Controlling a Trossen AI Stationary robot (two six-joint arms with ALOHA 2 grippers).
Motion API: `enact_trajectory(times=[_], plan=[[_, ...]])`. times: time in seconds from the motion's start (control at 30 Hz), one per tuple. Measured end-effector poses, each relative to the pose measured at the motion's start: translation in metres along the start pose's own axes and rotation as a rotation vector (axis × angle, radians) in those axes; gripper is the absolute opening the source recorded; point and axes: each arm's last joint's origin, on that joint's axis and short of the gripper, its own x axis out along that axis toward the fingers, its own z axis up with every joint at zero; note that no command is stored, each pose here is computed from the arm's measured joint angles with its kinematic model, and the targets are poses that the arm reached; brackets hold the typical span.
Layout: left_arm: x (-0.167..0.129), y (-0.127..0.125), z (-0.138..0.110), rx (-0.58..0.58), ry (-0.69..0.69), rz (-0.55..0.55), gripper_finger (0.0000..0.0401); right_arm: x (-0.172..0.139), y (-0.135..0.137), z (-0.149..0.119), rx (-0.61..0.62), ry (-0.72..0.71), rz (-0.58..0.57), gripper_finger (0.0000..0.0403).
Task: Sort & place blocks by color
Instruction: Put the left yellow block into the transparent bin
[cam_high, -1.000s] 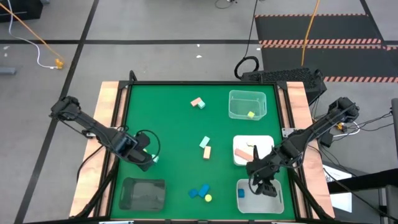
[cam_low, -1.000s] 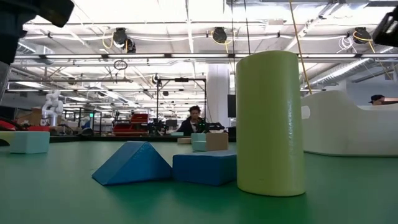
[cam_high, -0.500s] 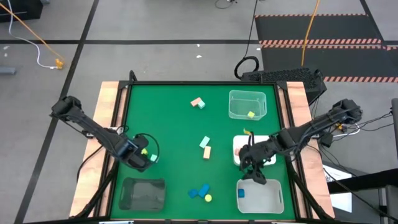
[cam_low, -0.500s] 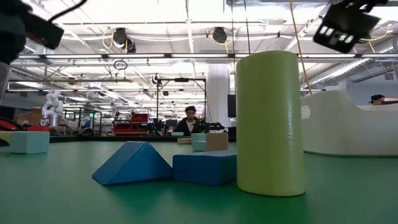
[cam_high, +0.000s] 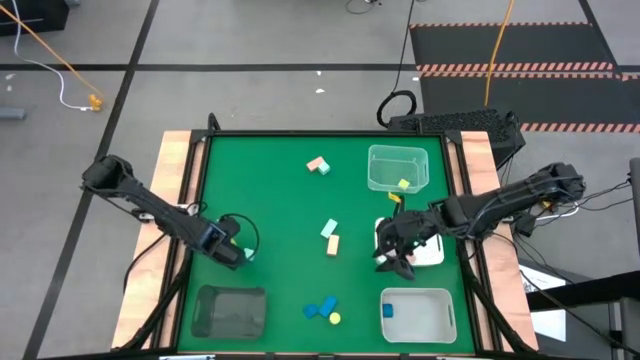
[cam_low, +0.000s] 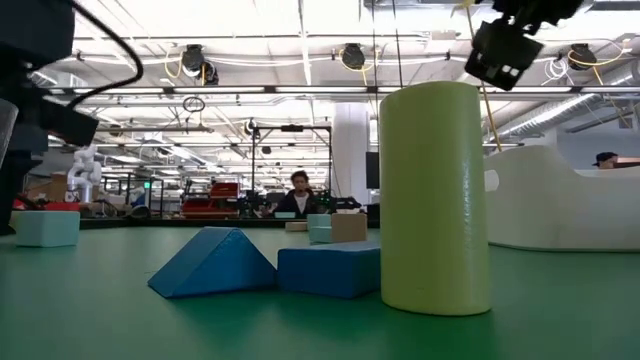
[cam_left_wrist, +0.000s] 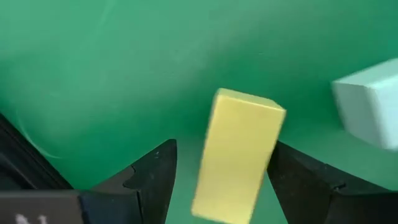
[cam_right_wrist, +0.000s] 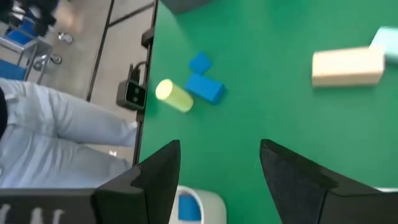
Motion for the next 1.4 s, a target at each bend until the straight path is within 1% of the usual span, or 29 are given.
enact_trajectory(times=[0.07,0.13,0.2,0.3,0.33,0.43,0.6,0.67,0.73,0.87,1.0,1.07,1.17,1.3,1.33,1.4], plan=[[0.005,0.002,0.0,-0.015,0.005,-0.007,0.0239,-0.001,-0.002,0.004,0.003,-0.034,0.003,0.021],[0.007,0.002,0.001,-0.035,0.012,-0.017,0.0226,-0.002,-0.003,0.009,0.006,-0.075,0.011,0.021],[0.007,0.001,0.001,-0.044,0.016,-0.029,0.0196,-0.003,-0.004,0.014,0.009,-0.115,0.021,0.021],[0.005,-0.002,0.002,-0.047,0.022,-0.049,0.0131,-0.005,-0.006,0.021,0.011,-0.175,0.028,0.021],[0.004,-0.003,0.002,-0.05,0.022,-0.054,0.013,-0.006,-0.006,0.023,0.011,-0.2,0.015,0.021],[0.0,-0.006,0.003,-0.076,0.02,-0.072,0.013,-0.008,-0.009,0.029,0.02,-0.303,-0.071,0.021],[-0.014,-0.016,0.008,-0.131,-0.012,-0.12,0.013,-0.014,-0.018,0.04,0.058,-0.51,-0.289,0.021],[-0.022,-0.021,0.011,-0.145,-0.034,-0.149,0.013,-0.017,-0.02,0.045,0.074,-0.586,-0.348,0.021],[-0.033,-0.028,0.014,-0.15,-0.065,-0.188,0.013,-0.021,-0.022,0.049,0.093,-0.653,-0.381,0.021],[-0.063,-0.044,0.017,-0.109,-0.127,-0.294,0.013,-0.025,-0.024,0.055,0.113,-0.731,-0.401,0.021],[-0.099,-0.059,0.016,-0.045,-0.179,-0.419,0.013,-0.027,-0.027,0.057,0.117,-0.742,-0.402,0.021],[-0.118,-0.067,0.012,-0.017,-0.196,-0.509,0.013,-0.026,-0.027,0.057,0.115,-0.735,-0.407,0.021],[-0.141,-0.081,0.002,0.014,-0.206,-0.691,0.013,-0.026,-0.028,0.056,0.113,-0.721,-0.416,0.021],[-0.158,-0.097,-0.021,0.066,-0.141,-0.931,0.013,-0.025,-0.029,0.053,0.113,-0.692,-0.433,0.021],[-0.16,-0.099,-0.027,0.07,-0.112,-0.972,0.013,-0.024,-0.03,0.053,0.113,-0.685,-0.437,0.021],[-0.159,-0.1,-0.042,0.078,-0.034,-1.004,0.013,-0.024,-0.031,0.052,0.114,-0.678,-0.441,0.021]])
